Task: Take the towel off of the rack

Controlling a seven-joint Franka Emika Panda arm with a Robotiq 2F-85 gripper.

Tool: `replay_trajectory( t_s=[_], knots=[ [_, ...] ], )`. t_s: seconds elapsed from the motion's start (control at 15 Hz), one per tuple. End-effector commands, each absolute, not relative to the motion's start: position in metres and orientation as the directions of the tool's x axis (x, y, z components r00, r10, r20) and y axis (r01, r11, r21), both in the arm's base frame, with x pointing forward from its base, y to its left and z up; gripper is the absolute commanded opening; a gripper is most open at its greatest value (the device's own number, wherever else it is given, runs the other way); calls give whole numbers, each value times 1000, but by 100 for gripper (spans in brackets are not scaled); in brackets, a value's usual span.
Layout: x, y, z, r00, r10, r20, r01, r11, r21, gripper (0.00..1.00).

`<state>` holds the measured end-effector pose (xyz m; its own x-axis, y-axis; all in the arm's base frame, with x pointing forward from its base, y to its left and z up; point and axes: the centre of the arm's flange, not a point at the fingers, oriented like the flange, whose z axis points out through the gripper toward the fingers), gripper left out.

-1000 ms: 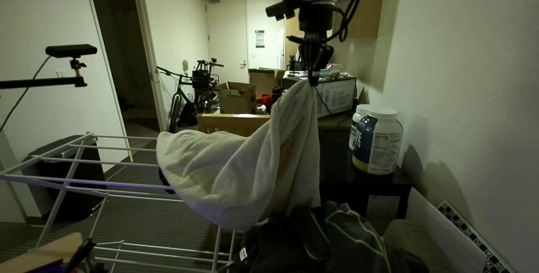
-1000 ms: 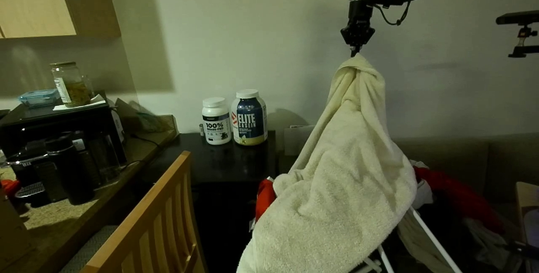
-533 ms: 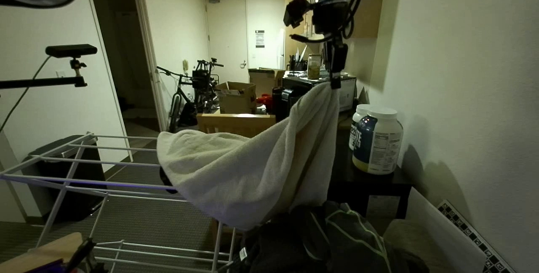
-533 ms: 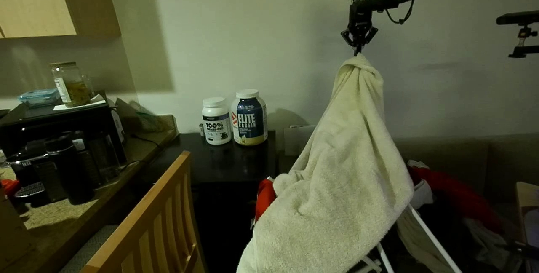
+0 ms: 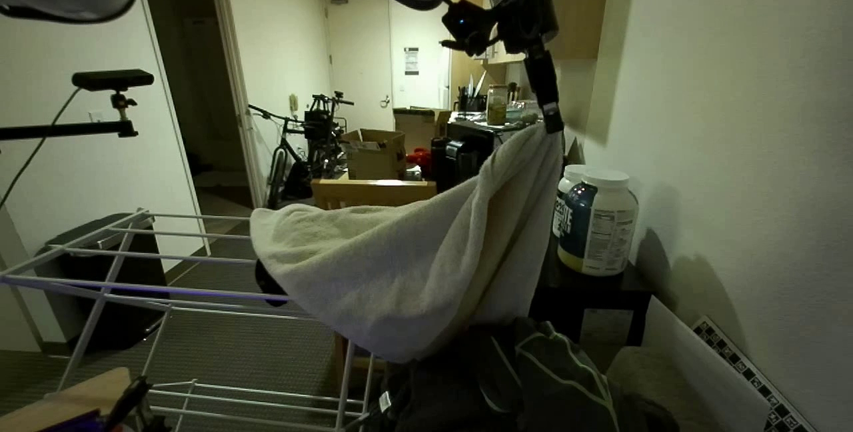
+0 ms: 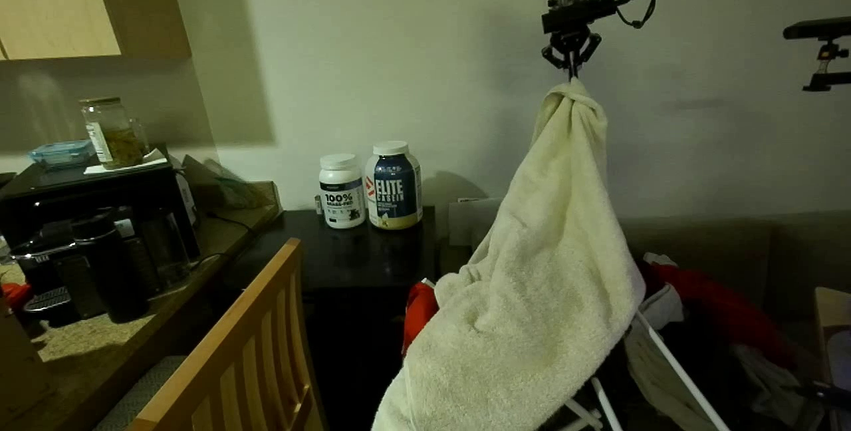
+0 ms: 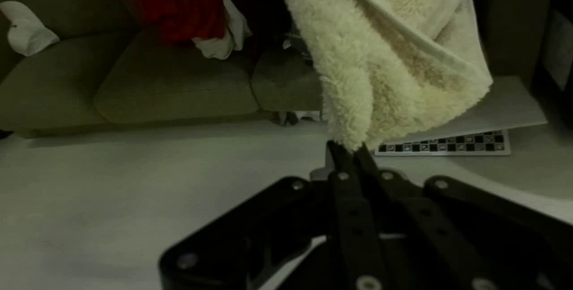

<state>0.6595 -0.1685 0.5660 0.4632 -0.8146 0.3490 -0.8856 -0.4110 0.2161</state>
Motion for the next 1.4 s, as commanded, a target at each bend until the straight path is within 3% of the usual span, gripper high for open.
replay_trajectory(
  t_s=[0.0, 0.53, 0.93, 1.33],
  knots=[
    [665, -177, 578, 351, -821, 450, -930, -248, 272, 1],
    [666, -212, 570, 203, -848, 490, -933, -17, 358, 1],
    [666, -214, 563, 294, -860, 417, -916, -128, 380, 1],
    [656, -245, 566, 186, -875, 447, -928, -8, 372, 1]
  ],
)
